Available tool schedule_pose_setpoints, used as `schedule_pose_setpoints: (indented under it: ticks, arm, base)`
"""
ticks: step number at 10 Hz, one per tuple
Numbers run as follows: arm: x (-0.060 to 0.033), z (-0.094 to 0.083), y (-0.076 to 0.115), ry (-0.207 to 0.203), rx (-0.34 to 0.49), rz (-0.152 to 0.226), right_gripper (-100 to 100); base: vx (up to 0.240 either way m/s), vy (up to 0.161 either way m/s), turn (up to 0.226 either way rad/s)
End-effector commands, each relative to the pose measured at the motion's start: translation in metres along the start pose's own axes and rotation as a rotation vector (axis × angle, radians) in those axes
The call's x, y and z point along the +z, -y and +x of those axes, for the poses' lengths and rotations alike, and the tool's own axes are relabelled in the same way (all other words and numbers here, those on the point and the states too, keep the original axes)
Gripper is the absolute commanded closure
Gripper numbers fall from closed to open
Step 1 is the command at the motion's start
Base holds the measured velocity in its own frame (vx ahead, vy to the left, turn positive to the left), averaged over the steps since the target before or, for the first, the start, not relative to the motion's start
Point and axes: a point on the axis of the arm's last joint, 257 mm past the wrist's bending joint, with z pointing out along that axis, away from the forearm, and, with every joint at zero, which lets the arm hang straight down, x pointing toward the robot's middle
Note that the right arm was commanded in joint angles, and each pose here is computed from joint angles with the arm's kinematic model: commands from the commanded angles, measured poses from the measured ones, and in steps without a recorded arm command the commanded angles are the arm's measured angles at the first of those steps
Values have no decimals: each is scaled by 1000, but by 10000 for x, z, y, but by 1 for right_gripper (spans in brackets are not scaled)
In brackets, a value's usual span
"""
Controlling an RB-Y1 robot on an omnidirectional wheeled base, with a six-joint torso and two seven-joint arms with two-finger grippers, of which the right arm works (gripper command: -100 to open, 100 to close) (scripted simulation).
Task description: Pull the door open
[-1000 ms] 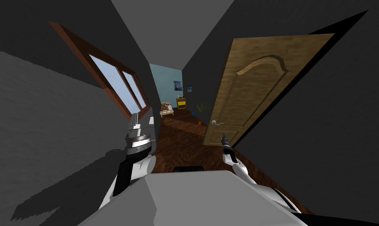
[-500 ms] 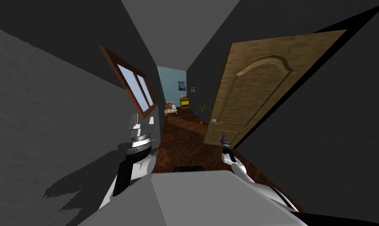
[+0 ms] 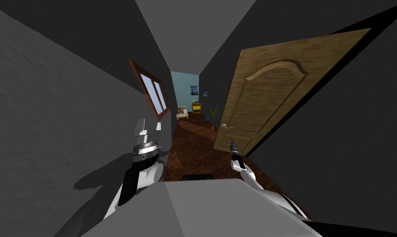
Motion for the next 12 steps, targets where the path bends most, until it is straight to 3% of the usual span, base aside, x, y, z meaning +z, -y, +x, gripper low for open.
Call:
schedule_pose_setpoints:
  ticks: [1, 4, 7, 12]
  arm:
    - [24, 79, 2, -7, 0, -1, -100]
    - [54, 209, -5, -18, 0, -2, -100]
    - [119, 528, -31, -47, 0, -4, -100]
    - [193, 1027, -92, -96, 1, -9, -100]
  base:
    - [-170, -117, 183]
    - [-132, -119, 120]
    - [-59, -140, 78]
    - [93, -146, -53]
